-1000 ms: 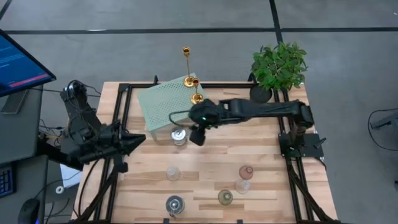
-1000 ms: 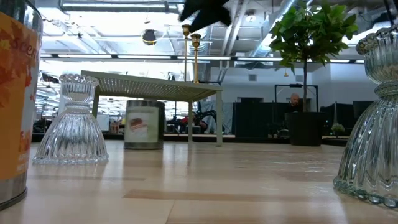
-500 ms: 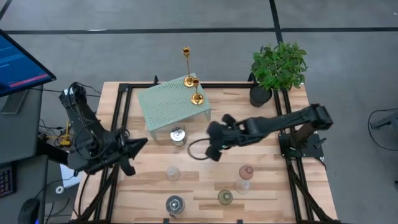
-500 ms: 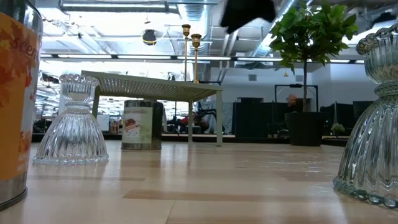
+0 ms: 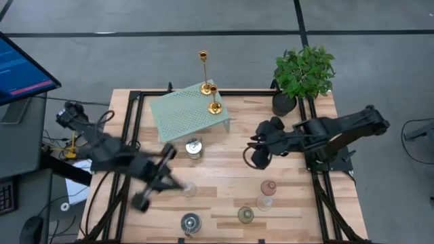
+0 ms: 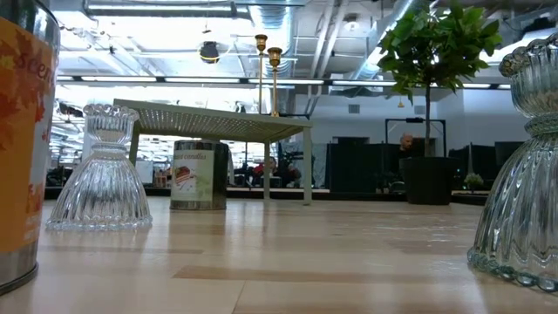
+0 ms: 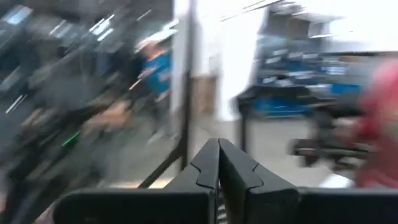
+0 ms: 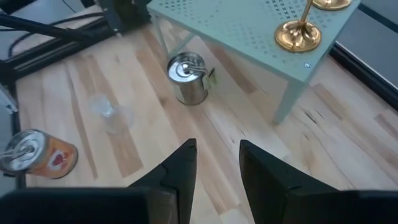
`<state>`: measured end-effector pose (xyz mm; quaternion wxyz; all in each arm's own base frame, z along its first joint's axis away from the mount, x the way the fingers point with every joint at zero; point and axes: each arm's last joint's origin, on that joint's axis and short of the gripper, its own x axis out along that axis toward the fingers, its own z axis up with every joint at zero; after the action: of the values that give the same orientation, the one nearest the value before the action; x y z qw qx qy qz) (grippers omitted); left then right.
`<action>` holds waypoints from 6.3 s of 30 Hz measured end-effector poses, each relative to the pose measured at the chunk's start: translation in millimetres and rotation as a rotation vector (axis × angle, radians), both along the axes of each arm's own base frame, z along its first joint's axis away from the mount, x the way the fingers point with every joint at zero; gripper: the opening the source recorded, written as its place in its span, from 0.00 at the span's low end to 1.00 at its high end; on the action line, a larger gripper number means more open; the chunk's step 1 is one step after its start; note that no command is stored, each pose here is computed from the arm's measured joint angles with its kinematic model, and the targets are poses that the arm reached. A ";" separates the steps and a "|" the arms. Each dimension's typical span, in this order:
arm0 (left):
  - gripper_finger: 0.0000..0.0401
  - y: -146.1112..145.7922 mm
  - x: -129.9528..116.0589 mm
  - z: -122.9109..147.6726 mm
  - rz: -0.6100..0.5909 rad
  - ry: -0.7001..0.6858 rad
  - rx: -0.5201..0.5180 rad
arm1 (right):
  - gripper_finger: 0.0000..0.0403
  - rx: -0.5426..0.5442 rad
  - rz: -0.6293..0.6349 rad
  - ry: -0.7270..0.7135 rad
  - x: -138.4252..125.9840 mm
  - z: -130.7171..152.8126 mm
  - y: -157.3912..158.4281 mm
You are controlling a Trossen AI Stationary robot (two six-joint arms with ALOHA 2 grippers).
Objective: Pick & Place candle stick holders
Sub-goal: Put the green scented candle on the shelf
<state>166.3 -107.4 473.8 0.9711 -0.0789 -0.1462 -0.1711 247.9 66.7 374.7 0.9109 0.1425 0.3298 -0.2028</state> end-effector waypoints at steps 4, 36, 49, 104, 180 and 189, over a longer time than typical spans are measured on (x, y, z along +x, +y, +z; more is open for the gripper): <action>0.01 31.0 34.7 -18.4 0.235 0.383 -0.087 | 0.28 0.012 0.016 -0.001 -11.8 4.8 3.3; 0.02 46.4 134.9 -137.5 0.424 1.452 0.064 | 0.28 0.073 0.044 0.128 -47.3 2.2 19.2; 0.30 43.9 146.6 -143.3 0.411 1.495 0.056 | 0.28 0.150 0.081 0.135 -44.7 2.7 19.6; 0.44 59.2 152.0 -167.8 0.412 1.681 0.399 | 0.28 0.456 0.032 0.095 -22.9 7.4 -15.8; 0.00 76.4 93.9 -28.2 0.439 1.423 0.010 | 0.28 0.316 0.194 0.057 -19.1 11.3 -14.1; 0.00 122.7 45.3 2.9 0.761 1.244 -0.058 | 0.28 0.312 0.198 0.057 -19.1 11.3 -14.1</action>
<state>211.6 15.3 476.7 0.8643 -0.1311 0.4108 0.2587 228.8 52.6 386.1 0.8836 0.2430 0.3955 -0.0623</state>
